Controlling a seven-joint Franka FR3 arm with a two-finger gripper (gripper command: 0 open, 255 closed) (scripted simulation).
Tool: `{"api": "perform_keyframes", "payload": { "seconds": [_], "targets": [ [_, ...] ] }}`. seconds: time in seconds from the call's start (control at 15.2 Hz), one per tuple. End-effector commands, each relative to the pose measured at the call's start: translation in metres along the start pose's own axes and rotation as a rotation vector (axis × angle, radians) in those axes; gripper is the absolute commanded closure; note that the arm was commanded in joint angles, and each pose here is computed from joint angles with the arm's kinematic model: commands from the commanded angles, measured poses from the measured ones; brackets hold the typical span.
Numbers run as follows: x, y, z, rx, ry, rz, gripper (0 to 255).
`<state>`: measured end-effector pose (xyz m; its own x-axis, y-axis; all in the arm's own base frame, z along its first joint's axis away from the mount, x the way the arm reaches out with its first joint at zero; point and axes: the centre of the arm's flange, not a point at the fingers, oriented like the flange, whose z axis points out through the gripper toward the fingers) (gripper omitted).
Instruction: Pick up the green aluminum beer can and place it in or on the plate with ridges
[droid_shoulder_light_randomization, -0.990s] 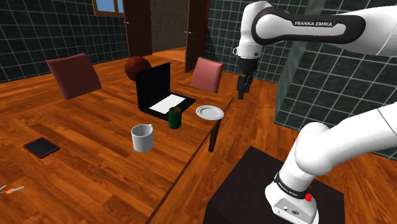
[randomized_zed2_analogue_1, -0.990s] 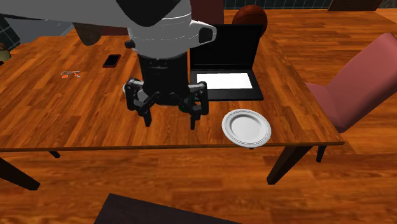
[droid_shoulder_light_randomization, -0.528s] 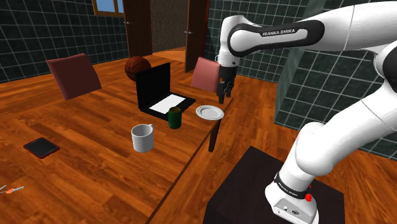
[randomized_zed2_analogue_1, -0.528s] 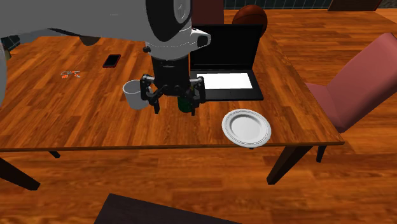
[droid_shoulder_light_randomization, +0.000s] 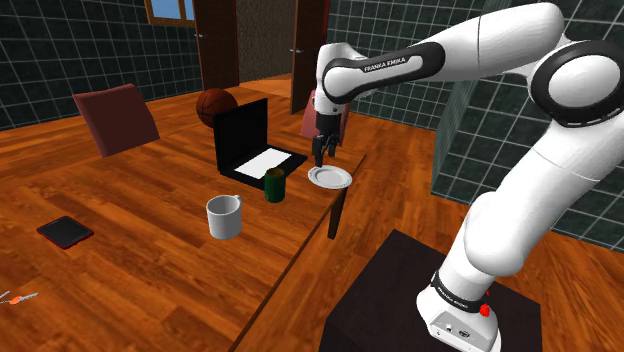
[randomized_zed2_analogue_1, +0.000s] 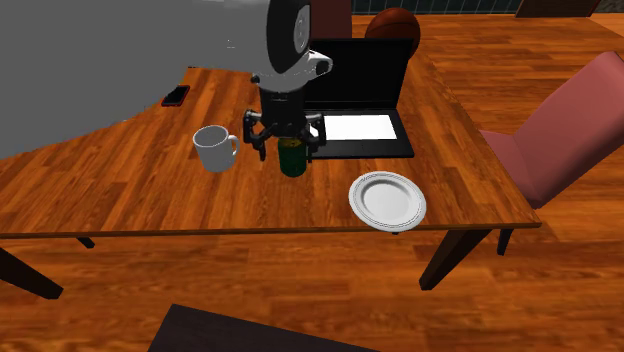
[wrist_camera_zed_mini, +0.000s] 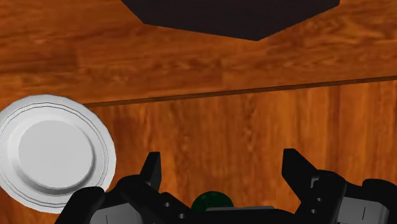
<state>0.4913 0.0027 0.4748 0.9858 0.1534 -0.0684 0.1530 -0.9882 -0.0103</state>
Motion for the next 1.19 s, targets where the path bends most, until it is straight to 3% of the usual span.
{"api": "perform_keyframes", "payload": {
  "seconds": [0.0, 0.99, 1.12],
  "targets": [
    [0.026, -0.006, 0.01, -0.001, 0.009, -0.003, 0],
    [0.202, -0.015, 0.079, -0.008, 0.065, -0.029, 0],
    [0.204, -0.015, 0.085, -0.008, 0.066, -0.03, 0]
  ]
}}
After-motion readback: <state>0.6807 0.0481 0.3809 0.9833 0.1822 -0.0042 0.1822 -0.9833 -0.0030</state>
